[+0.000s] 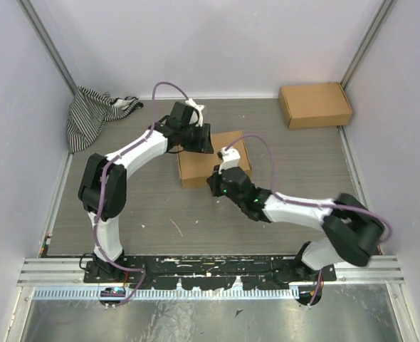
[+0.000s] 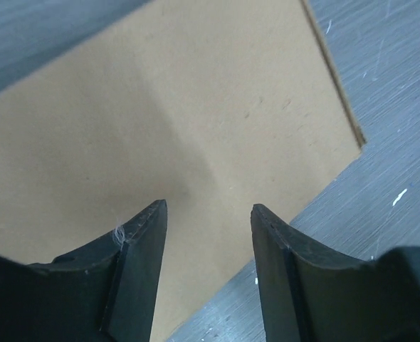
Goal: Fold the paper box
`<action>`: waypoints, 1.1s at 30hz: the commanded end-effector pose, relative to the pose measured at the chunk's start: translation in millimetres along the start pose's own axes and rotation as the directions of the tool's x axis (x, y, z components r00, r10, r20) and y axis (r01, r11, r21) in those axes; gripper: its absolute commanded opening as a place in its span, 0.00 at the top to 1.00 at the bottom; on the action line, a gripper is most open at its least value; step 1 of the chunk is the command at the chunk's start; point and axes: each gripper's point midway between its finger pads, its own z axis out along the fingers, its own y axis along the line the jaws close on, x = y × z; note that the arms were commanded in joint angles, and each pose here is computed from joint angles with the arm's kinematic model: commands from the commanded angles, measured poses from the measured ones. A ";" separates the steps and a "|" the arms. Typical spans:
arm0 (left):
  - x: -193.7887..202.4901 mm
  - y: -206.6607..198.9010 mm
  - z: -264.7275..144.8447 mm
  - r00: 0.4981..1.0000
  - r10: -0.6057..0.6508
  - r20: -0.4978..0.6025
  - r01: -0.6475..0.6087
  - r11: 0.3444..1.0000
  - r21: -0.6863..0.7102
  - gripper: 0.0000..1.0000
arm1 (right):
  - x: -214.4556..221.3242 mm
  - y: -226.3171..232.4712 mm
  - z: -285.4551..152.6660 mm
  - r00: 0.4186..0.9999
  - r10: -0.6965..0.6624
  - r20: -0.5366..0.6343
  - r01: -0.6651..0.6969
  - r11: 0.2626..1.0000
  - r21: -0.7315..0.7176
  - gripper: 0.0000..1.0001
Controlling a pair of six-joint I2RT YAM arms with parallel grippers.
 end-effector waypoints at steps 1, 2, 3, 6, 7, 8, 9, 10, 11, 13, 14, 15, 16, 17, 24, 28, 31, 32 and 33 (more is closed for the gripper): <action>-30.6 -11.0 -44.2 0.996 0.000 0.091 0.004 0.999 -0.041 0.41 | -54.3 -22.3 -46.5 0.994 -0.014 0.112 -0.003 0.989 0.151 0.96; -33.7 -9.9 -55.2 0.992 -0.012 0.126 0.020 0.998 -0.063 0.40 | -57.9 -33.5 -53.9 0.995 -0.028 0.094 0.007 0.977 0.213 0.90; -32.4 -6.2 -66.4 0.988 -0.030 0.151 0.045 0.995 -0.092 0.39 | -60.7 -42.9 -58.2 0.997 -0.041 0.060 0.023 0.963 0.269 0.83; -4.7 7.9 -88.1 0.984 -0.088 0.155 0.113 0.981 -0.160 0.37 | -62.7 -62.8 -56.3 0.996 -0.053 -0.069 0.075 0.931 0.359 0.48; 7.2 13.3 -92.4 0.983 -0.109 0.149 0.135 0.974 -0.180 0.37 | -65.4 -70.3 -53.6 0.995 -0.040 -0.090 0.072 0.919 0.387 0.37; 20.7 20.2 -95.2 0.982 -0.130 0.139 0.156 0.966 -0.204 0.37 | -63.8 -78.8 -50.6 0.994 -0.021 -0.107 0.063 0.910 0.411 0.31; 31.8 27.4 -97.3 0.979 -0.150 0.137 0.179 0.957 -0.229 0.36 | -62.5 -85.3 -46.7 0.993 0.005 -0.116 0.044 0.909 0.414 0.26; 41.1 33.8 -101.2 0.976 -0.167 0.139 0.197 0.949 -0.248 0.36 | -61.9 -96.0 -42.2 0.992 0.048 -0.119 0.007 0.906 0.423 0.23; 49.6 38.6 -102.4 0.973 -0.183 0.139 0.214 0.942 -0.260 0.36 | -60.9 -99.9 -37.0 0.987 0.094 -0.128 -0.035 0.917 0.397 0.23; 57.9 43.8 -100.2 0.969 -0.197 0.151 0.232 0.936 -0.264 0.35 | -65.8 -117.9 -29.5 0.981 0.159 -0.112 -0.104 0.915 0.390 0.22; 59.8 46.6 -98.8 0.967 -0.201 0.154 0.237 0.933 -0.270 0.35 | -69.0 -125.5 -25.5 0.979 0.174 -0.102 -0.122 0.913 0.389 0.22; 61.4 49.2 -95.9 0.967 -0.205 0.150 0.240 0.930 -0.277 0.35 | -69.3 -129.7 -21.7 0.976 0.189 -0.113 -0.135 0.919 0.371 0.23; 62.3 51.8 -92.3 0.968 -0.208 0.141 0.241 0.928 -0.286 0.35 | -70.6 -135.9 -18.6 0.973 0.197 -0.117 -0.141 0.917 0.372 0.23; 62.7 54.1 -88.3 0.969 -0.211 0.132 0.241 0.925 -0.293 0.35 | -71.0 -141.1 -15.9 0.971 0.203 -0.123 -0.144 0.917 0.371 0.24; 70.6 62.8 -56.7 0.972 -0.232 0.039 0.232 0.920 -0.315 0.35 | -63.3 -149.3 -3.6 0.961 0.214 -0.177 -0.150 0.937 0.316 0.27; 75.6 68.3 -39.1 0.970 -0.244 0.008 0.233 0.918 -0.321 0.35 | -45.6 -157.4 8.7 0.946 0.235 -0.225 -0.150 0.928 0.340 0.29; 69.2 65.1 -26.9 0.971 -0.241 0.001 0.231 0.928 -0.292 0.36 | -37.6 -163.0 21.0 0.935 0.257 -0.244 -0.162 0.922 0.351 0.31; 65.2 63.1 -22.9 0.971 -0.241 0.001 0.232 0.932 -0.280 0.36 | -37.8 -165.8 24.4 0.934 0.265 -0.240 -0.168 0.918 0.360 0.32; 61.4 61.2 -17.6 0.971 -0.239 -0.003 0.229 0.936 -0.267 0.36 | -38.5 -169.4 27.5 0.932 0.275 -0.236 -0.176 0.913 0.368 0.33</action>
